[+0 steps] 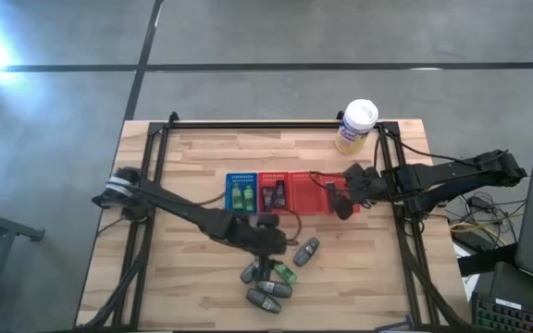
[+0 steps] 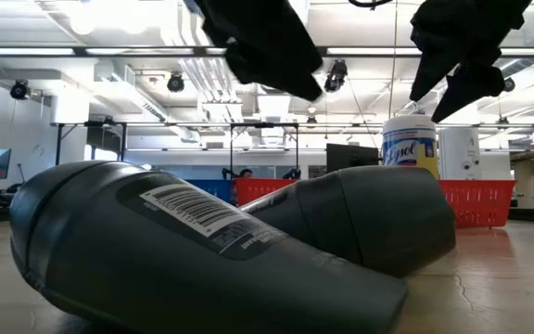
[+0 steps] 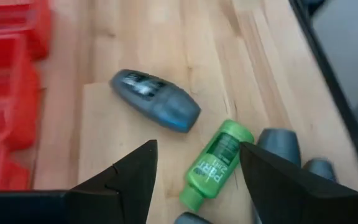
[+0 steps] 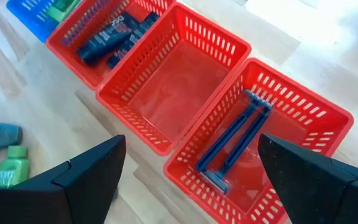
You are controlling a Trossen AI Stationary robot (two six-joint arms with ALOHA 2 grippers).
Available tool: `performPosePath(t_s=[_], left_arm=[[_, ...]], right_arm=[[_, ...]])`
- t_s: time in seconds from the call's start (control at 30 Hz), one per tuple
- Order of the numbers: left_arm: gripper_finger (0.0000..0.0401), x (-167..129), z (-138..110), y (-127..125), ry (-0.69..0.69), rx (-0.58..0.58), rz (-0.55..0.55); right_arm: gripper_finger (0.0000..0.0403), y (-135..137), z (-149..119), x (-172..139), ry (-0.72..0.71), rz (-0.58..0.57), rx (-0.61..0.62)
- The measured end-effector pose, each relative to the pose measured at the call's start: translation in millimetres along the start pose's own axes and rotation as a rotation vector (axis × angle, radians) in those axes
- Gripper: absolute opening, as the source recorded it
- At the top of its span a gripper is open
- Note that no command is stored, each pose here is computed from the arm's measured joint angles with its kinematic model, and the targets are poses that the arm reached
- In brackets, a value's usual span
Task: Pick & Place Travel size toiletries
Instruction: Put the green shampoo into the blue bin
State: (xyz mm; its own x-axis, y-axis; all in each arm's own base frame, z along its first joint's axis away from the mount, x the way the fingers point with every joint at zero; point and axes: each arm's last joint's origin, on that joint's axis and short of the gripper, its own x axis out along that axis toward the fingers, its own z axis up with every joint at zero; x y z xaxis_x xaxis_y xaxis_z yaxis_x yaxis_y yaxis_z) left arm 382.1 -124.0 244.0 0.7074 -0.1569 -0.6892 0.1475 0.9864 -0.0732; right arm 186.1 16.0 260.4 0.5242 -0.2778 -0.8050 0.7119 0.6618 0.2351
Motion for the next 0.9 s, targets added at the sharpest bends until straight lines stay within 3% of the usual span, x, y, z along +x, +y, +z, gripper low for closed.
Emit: performPosePath(t_s=[0.23, 0.37, 0.9], left_arm=[[0.0232, 31.7, 13.8, -6.5, 0.152, 0.118, -0.02], [0.0232, 44.1, 12.0, -9.4, 0.18, 0.199, -0.099], [0.0232, 66.3, -6.4, -9.7, 0.254, 0.272, -0.141]], right_arm=[[0.0364, -3.7, -4.6, -0.8, 0.055, -0.025, -0.031], [0.0364, -6.7, -7.6, -3.6, 0.074, -0.043, -0.038], [0.0364, -8.5, -8.8, -6.8, 0.065, -0.043, -0.043]])
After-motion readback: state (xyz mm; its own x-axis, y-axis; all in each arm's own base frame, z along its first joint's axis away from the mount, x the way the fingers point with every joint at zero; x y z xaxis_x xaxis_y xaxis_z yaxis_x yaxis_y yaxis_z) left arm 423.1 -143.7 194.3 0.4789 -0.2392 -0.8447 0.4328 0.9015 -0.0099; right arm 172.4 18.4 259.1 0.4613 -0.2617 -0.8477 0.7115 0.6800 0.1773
